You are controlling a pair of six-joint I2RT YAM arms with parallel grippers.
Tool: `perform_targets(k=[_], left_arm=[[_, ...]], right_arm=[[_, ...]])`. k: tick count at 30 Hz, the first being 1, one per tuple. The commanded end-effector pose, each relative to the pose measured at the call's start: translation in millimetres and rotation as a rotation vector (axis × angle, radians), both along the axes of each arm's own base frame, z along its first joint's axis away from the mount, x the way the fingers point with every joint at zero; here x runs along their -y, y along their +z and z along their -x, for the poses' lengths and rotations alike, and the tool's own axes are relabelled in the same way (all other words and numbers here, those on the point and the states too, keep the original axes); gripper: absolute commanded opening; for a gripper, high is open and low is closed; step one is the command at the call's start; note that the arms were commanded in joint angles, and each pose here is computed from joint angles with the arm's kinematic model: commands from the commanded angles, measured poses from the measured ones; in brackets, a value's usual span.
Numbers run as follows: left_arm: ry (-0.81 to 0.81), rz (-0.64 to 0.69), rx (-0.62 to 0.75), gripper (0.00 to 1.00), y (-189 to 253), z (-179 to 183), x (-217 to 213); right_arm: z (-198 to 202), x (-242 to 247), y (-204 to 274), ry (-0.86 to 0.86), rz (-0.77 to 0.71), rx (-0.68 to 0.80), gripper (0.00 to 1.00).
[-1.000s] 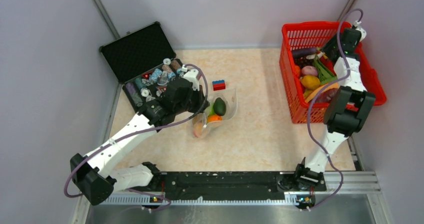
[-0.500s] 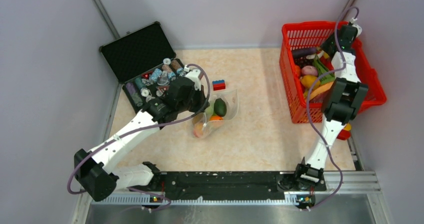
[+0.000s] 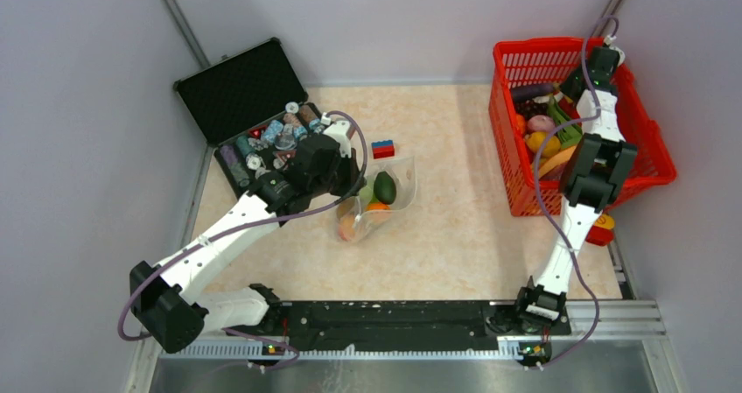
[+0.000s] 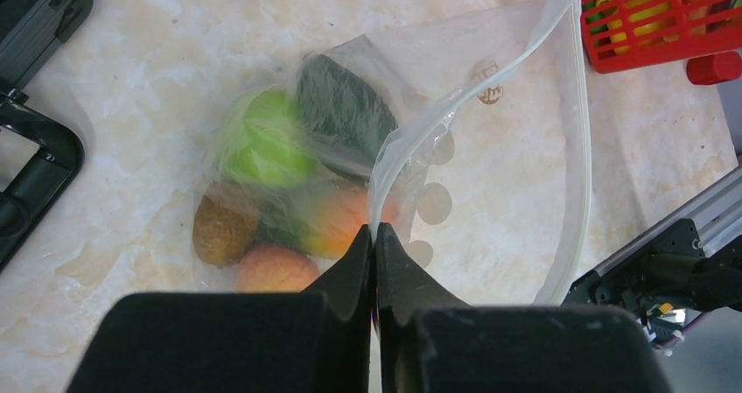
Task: Place the food in the zip-top bag and seal the zipper
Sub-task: Pick up the fake vegetable from the bin.
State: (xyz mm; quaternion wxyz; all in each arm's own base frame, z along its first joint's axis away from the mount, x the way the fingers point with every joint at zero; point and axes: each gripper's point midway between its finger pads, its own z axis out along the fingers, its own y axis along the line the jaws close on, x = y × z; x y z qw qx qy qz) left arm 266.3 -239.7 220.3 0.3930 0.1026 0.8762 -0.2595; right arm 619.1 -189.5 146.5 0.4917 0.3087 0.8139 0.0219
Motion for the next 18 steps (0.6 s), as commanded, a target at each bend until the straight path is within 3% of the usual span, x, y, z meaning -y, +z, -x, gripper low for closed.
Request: perform_targets(k=[1, 2, 10, 18], left_arm=[[0.016, 0.033, 0.050, 0.00, 20.9, -6.7, 0.6], [0.016, 0.031, 0.050, 0.00, 20.7, -6.8, 0.4], [0.025, 0.040, 0.049, 0.00, 21.9, -2.7, -3.4], [-0.040, 0.120, 0.045, 0.00, 30.9, 10.2, 7.3]], right_arm=[[-2.7, -7.1, 32.2, 0.044, 0.010, 0.076, 0.03], [-1.7, -9.1, 41.3, 0.052, 0.012, 0.095, 0.00], [23.8, -35.1, 140.6, 0.121, 0.016, 0.299, 0.00], [73.7, -52.4, 155.6, 0.129, 0.043, 0.383, 0.00]])
